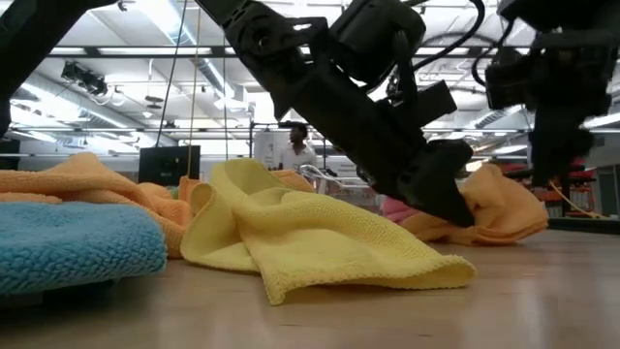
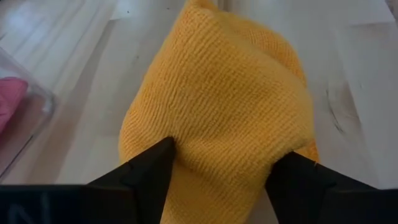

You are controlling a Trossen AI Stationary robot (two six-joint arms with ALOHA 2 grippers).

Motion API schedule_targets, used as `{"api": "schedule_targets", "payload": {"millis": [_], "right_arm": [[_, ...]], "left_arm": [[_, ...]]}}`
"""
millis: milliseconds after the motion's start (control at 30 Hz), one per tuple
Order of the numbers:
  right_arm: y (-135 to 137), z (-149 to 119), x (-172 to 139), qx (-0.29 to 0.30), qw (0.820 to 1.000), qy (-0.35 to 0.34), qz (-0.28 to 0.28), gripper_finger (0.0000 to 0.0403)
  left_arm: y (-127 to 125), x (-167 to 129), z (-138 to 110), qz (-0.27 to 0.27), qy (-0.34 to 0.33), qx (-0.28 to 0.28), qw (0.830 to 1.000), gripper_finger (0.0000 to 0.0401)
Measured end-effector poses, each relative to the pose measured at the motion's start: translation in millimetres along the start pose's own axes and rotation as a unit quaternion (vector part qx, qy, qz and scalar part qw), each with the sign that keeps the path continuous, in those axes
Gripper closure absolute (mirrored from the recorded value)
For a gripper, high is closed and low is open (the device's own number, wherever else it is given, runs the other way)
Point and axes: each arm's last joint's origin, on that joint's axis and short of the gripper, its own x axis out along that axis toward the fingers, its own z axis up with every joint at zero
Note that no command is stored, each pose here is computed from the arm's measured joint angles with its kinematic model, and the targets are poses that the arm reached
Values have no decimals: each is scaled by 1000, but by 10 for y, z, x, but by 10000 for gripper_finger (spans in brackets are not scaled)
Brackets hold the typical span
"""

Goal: Fold microfiber towels
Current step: Fold the right orange microfiber cloth

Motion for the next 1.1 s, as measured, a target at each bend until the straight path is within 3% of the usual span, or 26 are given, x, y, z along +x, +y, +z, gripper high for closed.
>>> {"api": "schedule_targets", "payload": {"millis": [67,133,267,400,533,733,1100], "right_arm": [[102,55,-96,-85,996,-12,14,170],[215,81,-143,-185,981,-47,21,173],[413,-3,-100,-380,919,-105,2,177],[480,-144,29,-497,857,-111,-81,178],[529,-237,182,-557,818,-88,-110,172],[519,-286,428,-599,786,-41,-143,146],[537,-295,699,-686,677,-53,-261,118]], "left_arm": [[0,-1,10,0,-4,-1,1000,169],[4,-9,22,-2,-7,-2,1000,172],[32,-1,29,-13,-7,-5,1000,180],[49,6,31,-25,-7,-10,1000,188],[44,4,32,-34,-7,-13,999,196],[45,2,36,-34,-7,-15,999,203],[86,15,37,-31,-7,-26,999,208]]}}
